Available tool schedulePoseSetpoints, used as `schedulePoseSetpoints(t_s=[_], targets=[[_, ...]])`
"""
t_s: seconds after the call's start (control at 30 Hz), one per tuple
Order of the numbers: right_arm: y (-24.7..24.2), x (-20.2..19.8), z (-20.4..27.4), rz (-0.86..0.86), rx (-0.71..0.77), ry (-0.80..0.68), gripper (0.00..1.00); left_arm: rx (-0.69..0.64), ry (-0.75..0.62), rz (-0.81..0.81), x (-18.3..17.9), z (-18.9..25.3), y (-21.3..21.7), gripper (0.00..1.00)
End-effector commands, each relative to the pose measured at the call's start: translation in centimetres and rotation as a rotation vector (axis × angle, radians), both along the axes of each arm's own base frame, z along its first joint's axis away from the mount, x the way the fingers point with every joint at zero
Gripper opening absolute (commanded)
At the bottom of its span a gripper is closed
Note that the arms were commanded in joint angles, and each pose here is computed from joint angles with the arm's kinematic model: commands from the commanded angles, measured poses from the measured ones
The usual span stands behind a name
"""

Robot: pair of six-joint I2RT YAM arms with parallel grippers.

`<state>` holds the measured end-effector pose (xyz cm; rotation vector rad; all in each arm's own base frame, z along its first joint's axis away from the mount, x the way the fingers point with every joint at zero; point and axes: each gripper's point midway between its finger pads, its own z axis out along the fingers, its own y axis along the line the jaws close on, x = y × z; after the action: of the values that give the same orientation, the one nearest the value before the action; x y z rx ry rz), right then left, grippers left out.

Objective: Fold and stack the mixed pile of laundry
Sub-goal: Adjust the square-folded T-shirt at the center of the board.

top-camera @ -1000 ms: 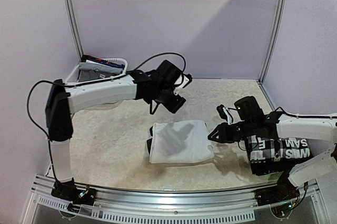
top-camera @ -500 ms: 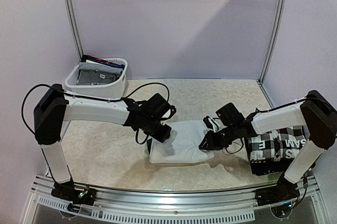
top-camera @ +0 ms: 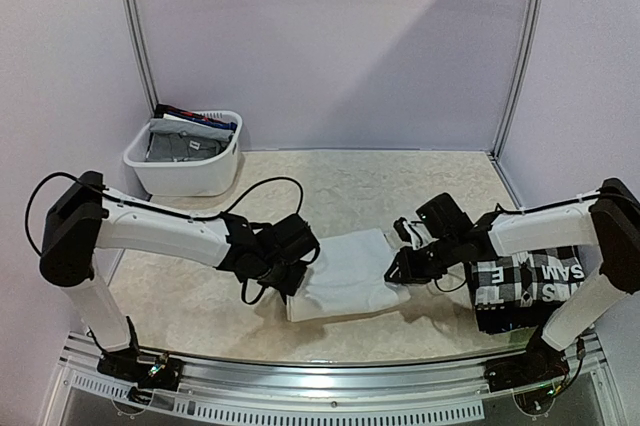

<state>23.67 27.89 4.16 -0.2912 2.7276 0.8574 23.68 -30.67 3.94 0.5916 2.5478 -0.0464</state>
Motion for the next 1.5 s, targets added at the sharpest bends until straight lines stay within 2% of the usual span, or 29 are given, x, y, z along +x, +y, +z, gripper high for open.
schedulePoseSetpoints(t_s=[0.0,0.2,0.4,0.63,0.8,0.93,1.03,1.17,1.23,1.3,1.37,1.47], targets=[[0.5,-0.4,2.7,0.029,0.028,-0.014,0.25,0.039,-0.132,-0.014,1.1,4.8,-0.8,0.49],[3.0,1.7,6.2,0.065,0.111,-0.084,0.25,-0.039,-0.073,-0.185,-1.5,5.9,-5.6,0.47],[5.1,5.0,5.9,0.088,0.120,-0.086,0.24,-0.089,0.002,-0.224,-3.3,3.9,-6.5,0.37],[6.1,8.1,0.6,0.110,0.096,0.013,0.22,-0.070,0.098,-0.199,-4.9,-1.2,-5.1,0.32],[4.7,9.8,-3.2,0.063,0.057,0.073,0.21,-0.019,0.160,-0.158,-6.4,-4.7,-2.6,0.30],[3.8,10.2,-4.4,0.048,0.004,0.082,0.21,0.023,0.181,-0.131,-7.2,-5.8,-0.3,0.29],[3.8,10.4,-3.8,0.047,0.002,0.073,0.21,0.035,0.160,-0.137,-7.4,-4.8,0.3,0.30],[3.9,10.4,-1.1,0.046,0.008,0.030,0.25,-0.003,0.092,-0.159,-6.4,-2.7,-0.8,0.39],[3.5,10.1,0.6,0.042,-0.006,-0.004,0.30,-0.034,0.053,-0.169,-5.7,-1.5,-1.8,0.47],[3.0,9.7,2.6,0.032,-0.015,-0.045,0.41,-0.069,0.009,-0.192,-5.1,-0.1,-3.1,0.55],[2.0,9.1,3.8,0.010,-0.034,-0.066,0.45,-0.102,-0.041,-0.242,-4.6,1.7,-4.7,0.64],[-0.3,8.5,5.7,-0.056,-0.086,-0.106,0.53,-0.084,-0.105,-0.366,-4.6,4.0,-7.3,0.71]])
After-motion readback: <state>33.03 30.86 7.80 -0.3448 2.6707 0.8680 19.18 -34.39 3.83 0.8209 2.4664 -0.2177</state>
